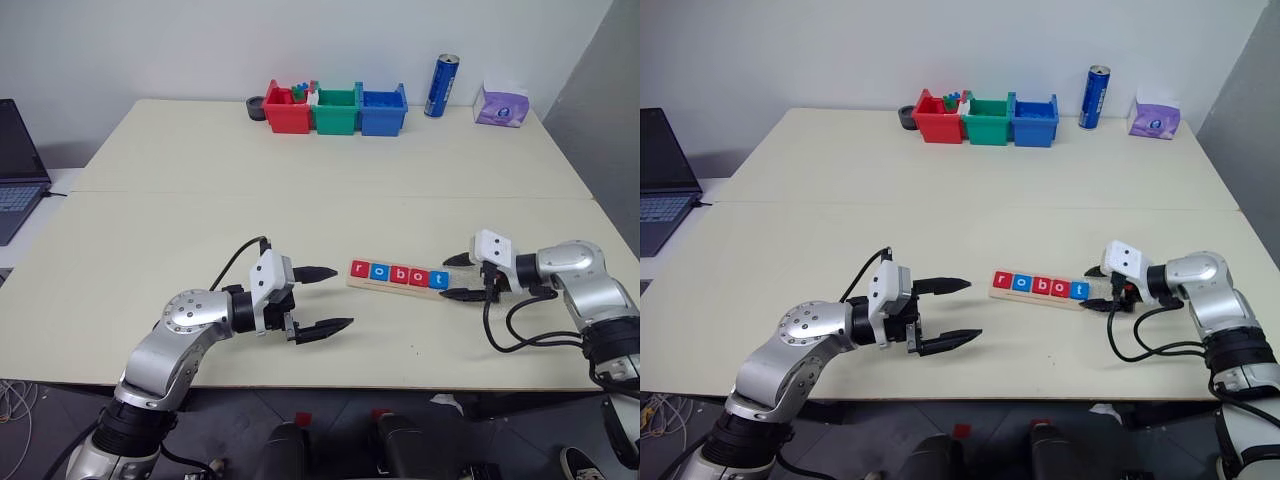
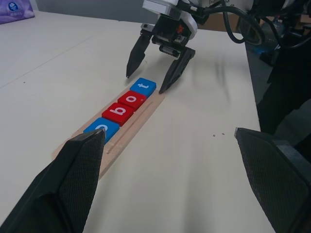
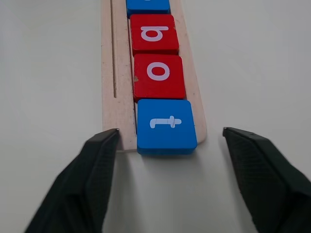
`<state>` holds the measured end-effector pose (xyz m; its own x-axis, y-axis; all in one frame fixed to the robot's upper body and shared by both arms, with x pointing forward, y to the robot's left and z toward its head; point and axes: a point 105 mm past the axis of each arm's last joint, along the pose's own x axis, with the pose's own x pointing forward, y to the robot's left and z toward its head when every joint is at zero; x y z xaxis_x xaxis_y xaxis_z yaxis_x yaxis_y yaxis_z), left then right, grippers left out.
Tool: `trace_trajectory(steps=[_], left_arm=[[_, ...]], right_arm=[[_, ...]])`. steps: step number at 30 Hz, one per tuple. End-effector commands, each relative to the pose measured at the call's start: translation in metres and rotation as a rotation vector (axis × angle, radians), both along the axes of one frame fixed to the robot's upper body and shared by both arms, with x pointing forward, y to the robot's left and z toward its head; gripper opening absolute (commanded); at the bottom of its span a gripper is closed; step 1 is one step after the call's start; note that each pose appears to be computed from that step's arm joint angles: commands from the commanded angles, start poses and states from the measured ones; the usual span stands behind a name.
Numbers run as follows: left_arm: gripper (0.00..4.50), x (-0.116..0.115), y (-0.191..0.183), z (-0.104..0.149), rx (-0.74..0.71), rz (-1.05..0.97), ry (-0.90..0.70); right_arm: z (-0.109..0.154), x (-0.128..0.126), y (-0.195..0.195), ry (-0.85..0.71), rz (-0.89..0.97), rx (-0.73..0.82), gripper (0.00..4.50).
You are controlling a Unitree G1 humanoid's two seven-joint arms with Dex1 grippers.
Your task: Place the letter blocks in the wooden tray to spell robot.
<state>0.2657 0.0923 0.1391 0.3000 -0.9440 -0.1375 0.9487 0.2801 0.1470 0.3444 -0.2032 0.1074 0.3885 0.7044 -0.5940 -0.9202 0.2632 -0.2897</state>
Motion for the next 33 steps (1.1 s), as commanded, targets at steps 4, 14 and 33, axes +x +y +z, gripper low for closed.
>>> trace_trajectory(steps=[4, 14, 33], left_arm=[[4.5, -0.003, 0.0, 0.01, -0.009, -0.017, -0.047], [4.5, -0.002, -0.003, 0.01, -0.007, -0.034, -0.049], [4.5, -0.001, 0.0, 0.012, -0.007, -0.014, -0.06]], right_arm=[[0.031, 0.003, -0.002, -0.035, -0.034, 0.086, 4.48], [0.022, -0.005, -0.023, -0.054, -0.094, 0.056, 3.21], [0.01, -0.002, -0.01, -0.085, -0.069, 0.045, 0.05]])
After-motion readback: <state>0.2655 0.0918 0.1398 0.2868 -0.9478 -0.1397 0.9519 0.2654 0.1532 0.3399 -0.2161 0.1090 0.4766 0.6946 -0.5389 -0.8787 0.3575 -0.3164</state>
